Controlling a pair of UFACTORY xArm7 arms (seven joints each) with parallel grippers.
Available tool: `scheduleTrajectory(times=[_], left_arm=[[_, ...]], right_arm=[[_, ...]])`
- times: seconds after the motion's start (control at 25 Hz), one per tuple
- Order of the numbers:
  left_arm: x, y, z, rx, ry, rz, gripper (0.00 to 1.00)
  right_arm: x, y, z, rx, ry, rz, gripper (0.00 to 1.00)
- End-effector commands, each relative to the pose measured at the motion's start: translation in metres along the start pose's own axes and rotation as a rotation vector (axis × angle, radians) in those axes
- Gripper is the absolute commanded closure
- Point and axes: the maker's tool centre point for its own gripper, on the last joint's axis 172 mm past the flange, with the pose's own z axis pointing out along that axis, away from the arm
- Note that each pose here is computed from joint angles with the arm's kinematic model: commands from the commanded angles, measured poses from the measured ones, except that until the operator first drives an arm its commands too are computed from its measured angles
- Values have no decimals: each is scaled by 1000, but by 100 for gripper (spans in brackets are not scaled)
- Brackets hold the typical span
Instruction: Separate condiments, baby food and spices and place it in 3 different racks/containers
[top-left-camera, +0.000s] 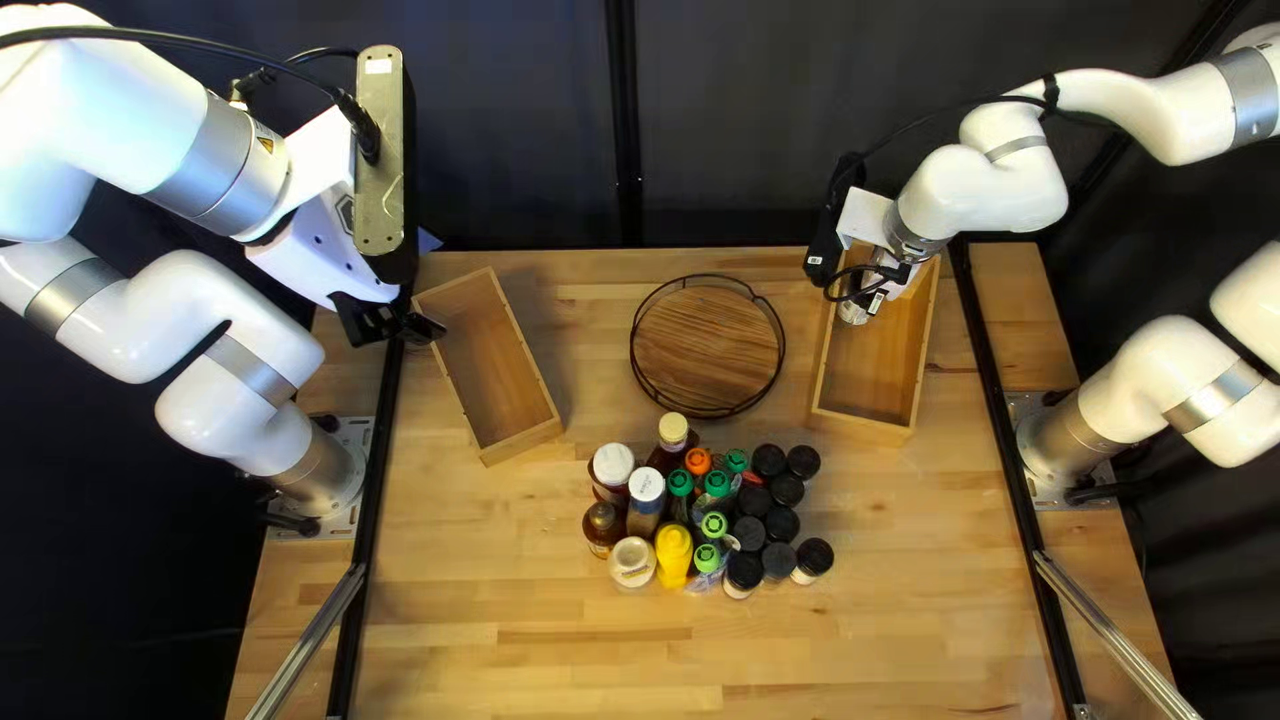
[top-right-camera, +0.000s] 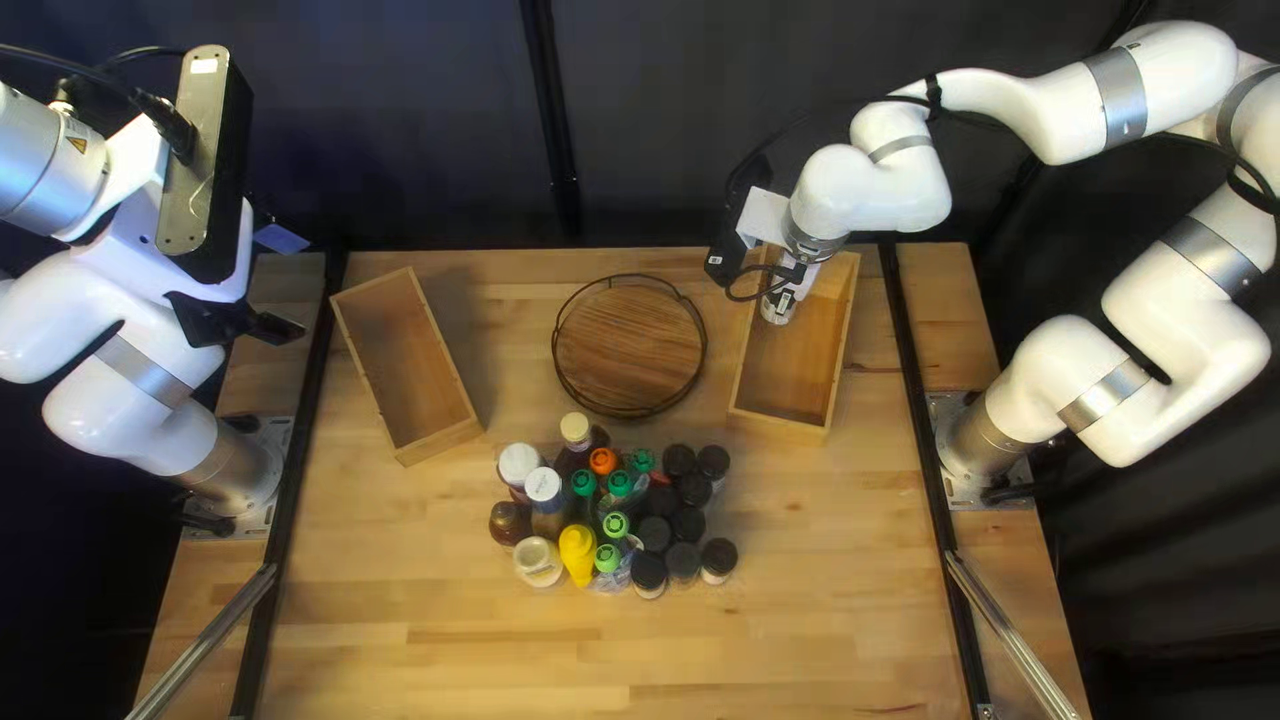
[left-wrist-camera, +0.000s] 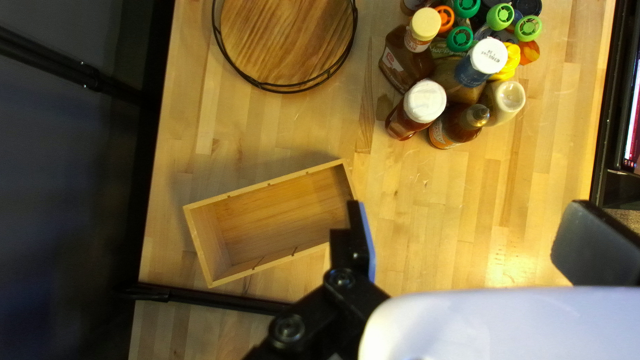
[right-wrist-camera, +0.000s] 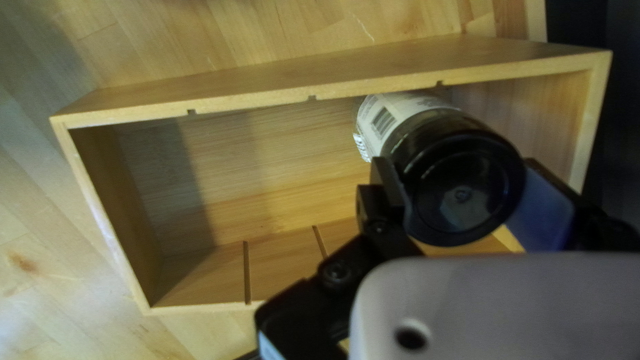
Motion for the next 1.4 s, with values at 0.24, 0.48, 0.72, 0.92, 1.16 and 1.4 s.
scheduleTrajectory(times=[0.24, 0.48, 0.72, 0.92, 1.16, 1.4], left_arm=[[0, 0, 0, 0, 0, 0, 0], [0, 0, 0, 0, 0, 0, 0], [0, 0, 0, 0, 0, 0, 0], [0, 0, 0, 0, 0, 0, 0], [0, 0, 0, 0, 0, 0, 0], [0, 0, 0, 0, 0, 0, 0]], right_arm=[[3, -15, -24, 2, 17, -26, 13], [14, -107, -87, 111, 69, -146, 0], [5, -216, -118, 275, 97, -349, 0], [0, -257, -108, 293, 131, -494, 0], [-3, -266, -76, 300, 200, -606, 0], [-3, -267, -51, 278, 212, -655, 0]])
